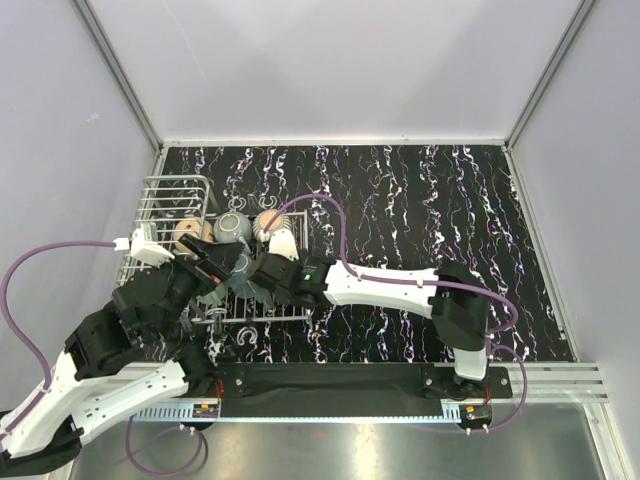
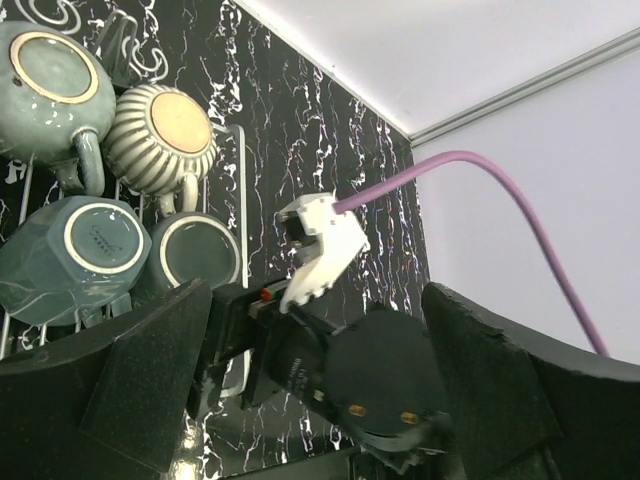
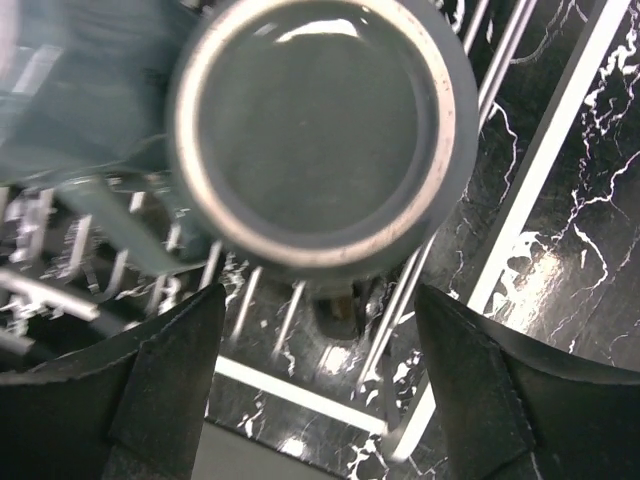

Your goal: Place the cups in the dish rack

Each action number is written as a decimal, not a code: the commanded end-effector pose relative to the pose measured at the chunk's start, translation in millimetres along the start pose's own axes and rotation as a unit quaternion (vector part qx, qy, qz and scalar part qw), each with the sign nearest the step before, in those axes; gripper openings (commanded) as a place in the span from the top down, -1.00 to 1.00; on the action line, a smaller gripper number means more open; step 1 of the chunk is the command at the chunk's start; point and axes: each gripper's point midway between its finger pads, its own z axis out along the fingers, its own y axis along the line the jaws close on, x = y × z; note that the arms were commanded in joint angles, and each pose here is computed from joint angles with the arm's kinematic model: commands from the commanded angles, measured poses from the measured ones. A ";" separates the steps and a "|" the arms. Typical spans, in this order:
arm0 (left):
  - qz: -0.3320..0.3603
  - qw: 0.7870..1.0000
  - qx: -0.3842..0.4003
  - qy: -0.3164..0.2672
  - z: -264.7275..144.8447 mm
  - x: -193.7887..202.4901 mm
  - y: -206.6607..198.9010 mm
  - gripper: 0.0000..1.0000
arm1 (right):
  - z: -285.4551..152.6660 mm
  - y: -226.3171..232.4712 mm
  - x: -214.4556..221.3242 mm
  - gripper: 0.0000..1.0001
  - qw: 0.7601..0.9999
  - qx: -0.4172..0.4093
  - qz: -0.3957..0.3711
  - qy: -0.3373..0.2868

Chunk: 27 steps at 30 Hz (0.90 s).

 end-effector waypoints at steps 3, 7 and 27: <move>-0.030 0.999 0.024 0.015 -7.6 1.2 -9.3 -0.86 | -71.7 9.3 -52.3 -0.71 0.993 -0.074 0.042 -0.076; -0.028 0.998 0.036 0.040 -3.8 13.8 -15.8 -0.89 | -126.9 -8.9 -73.2 -0.80 0.981 -0.122 0.073 -0.130; -0.039 0.967 0.177 0.179 40.2 116.7 -67.5 -0.97 | -130.0 -178.0 48.5 -0.99 0.942 -0.065 0.318 -0.087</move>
